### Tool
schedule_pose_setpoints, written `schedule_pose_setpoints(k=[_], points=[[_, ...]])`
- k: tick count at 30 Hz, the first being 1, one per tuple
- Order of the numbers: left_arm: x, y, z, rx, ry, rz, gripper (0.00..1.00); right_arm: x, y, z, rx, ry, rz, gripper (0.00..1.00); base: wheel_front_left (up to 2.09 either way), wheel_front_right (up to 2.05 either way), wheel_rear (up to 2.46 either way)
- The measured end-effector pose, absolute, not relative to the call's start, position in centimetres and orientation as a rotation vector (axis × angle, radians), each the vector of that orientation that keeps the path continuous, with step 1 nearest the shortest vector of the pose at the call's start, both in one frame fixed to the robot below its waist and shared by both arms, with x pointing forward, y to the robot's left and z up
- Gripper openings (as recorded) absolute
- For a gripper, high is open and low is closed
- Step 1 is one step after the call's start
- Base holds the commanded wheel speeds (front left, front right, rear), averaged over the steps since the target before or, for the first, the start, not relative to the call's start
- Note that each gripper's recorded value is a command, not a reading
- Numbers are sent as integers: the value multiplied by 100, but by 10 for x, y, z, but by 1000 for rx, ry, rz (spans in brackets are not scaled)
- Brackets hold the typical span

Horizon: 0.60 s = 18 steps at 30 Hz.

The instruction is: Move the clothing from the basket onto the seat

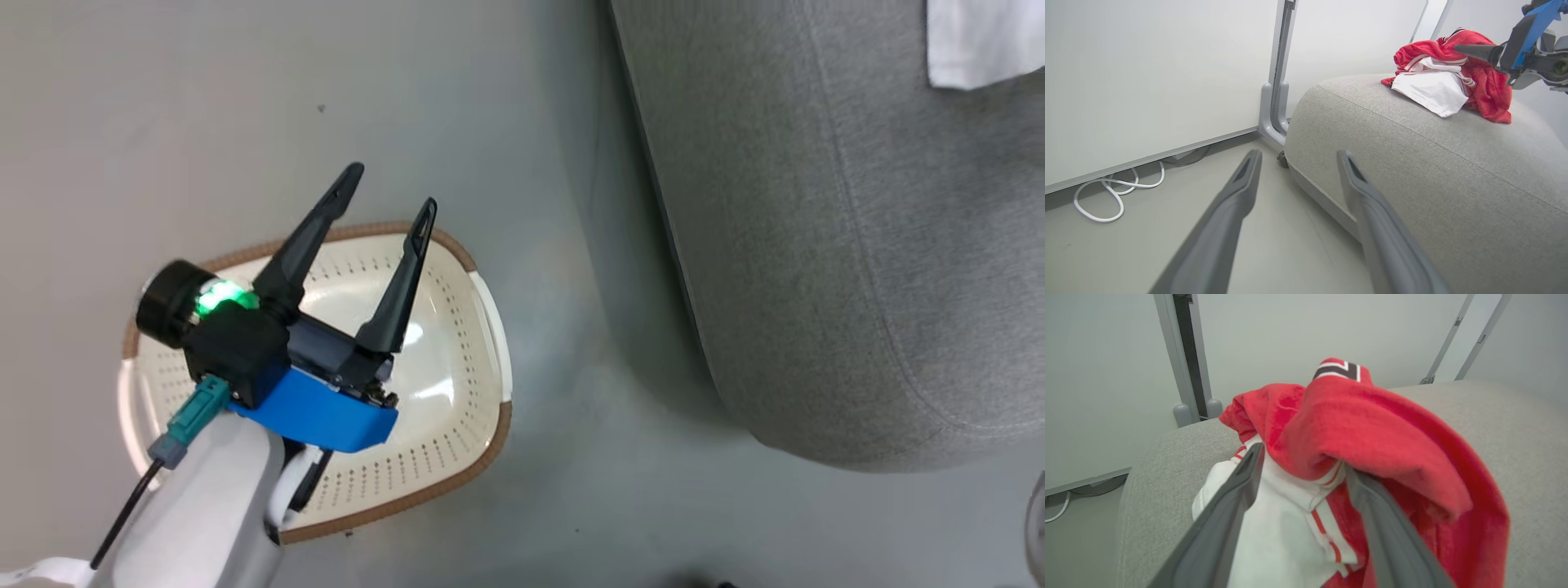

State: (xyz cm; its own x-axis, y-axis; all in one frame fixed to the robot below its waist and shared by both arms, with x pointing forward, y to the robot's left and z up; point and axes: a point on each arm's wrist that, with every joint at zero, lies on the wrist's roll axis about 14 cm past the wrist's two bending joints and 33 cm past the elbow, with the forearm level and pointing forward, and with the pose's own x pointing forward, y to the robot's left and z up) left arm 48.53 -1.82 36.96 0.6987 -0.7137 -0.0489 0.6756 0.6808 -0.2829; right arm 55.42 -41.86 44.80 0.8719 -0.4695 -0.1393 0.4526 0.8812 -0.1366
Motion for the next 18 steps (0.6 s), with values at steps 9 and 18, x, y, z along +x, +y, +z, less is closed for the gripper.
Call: schedule_pose_setpoints(k=[9, 18], points=[[460, 7, 415, -260, 138, -654, 100, 517, -366, 465, -93, 150, -349, 100, 0, 0, 0], [429, 45, 455, -245, 83, -518, 100, 476, -283, 482, -40, 63, -167, 100, 0, 0, 0]])
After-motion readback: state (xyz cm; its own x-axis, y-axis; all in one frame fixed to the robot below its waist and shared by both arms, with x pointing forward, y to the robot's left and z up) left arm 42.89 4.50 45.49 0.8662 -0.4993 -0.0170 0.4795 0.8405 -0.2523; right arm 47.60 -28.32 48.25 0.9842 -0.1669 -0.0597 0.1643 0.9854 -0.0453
